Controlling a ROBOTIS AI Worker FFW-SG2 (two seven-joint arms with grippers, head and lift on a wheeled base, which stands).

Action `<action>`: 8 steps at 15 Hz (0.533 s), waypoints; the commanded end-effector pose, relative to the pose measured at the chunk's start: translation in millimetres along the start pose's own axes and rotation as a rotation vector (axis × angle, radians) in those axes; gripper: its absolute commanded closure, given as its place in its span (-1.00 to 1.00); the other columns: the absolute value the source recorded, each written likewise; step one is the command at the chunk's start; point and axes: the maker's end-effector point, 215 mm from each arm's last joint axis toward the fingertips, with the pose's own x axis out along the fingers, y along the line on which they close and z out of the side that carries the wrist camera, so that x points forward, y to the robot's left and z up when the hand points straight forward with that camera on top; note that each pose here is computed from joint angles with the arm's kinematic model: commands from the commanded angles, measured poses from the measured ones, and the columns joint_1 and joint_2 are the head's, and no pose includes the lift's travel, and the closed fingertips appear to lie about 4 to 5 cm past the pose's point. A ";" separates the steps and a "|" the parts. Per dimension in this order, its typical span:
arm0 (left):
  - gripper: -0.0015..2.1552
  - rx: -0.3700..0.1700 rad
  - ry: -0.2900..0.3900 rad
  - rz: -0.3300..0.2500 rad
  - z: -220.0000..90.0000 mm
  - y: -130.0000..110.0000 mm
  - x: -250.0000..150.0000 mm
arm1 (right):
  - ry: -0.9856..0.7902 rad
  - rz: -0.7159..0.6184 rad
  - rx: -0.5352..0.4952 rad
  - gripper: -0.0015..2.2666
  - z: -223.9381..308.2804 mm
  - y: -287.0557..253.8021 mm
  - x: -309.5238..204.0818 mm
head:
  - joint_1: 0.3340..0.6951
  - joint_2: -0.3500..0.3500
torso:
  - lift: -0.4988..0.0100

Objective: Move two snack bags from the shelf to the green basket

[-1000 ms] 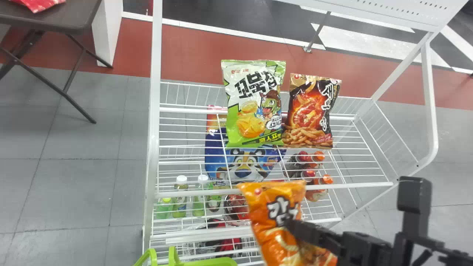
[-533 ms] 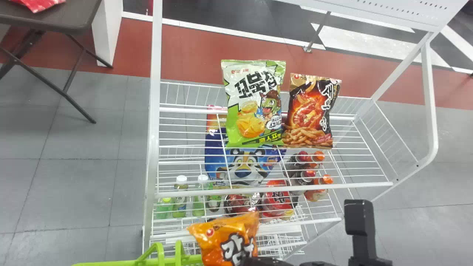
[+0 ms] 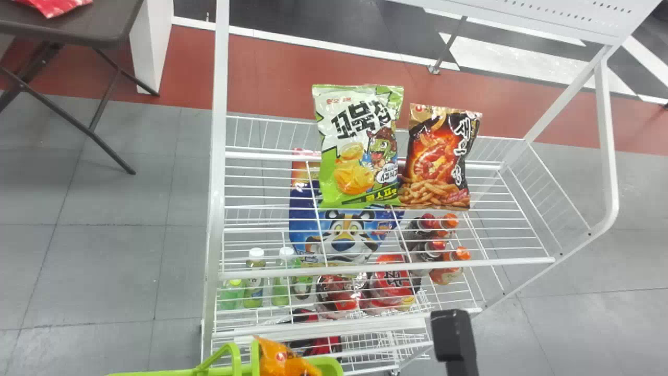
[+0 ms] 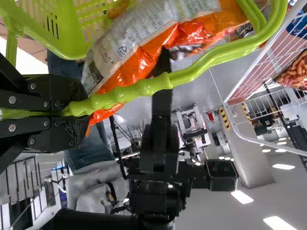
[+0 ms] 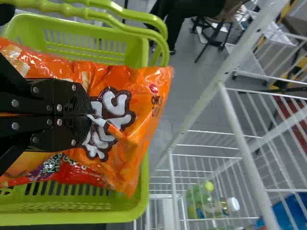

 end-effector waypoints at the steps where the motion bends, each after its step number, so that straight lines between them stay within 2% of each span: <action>1: 0.97 0.002 0.000 -0.002 0.4 -0.8 -0.1 | 0.061 -0.014 0.001 0.99 -18.7 -6.7 11.6 | 1.00 -1.00 | 0.90; 4: 0.97 0.005 -0.001 -0.003 -0.2 -3.2 -0.8 | 0.118 -0.058 0.019 0.99 -35.2 -27.3 26.6 | 1.00 -1.00 | 0.90; 7: 0.97 0.003 0.001 -0.004 -1.2 -3.3 -1.0 | 0.175 -0.165 -0.001 0.98 -51.9 -57.6 32.1 | 1.00 -1.00 | 0.90; 8: 0.97 0.003 0.001 -0.006 -1.4 -4.1 -1.1 | 0.178 -0.185 -0.006 0.70 -50.3 -65.3 32.4 | 1.00 -1.00 | 0.90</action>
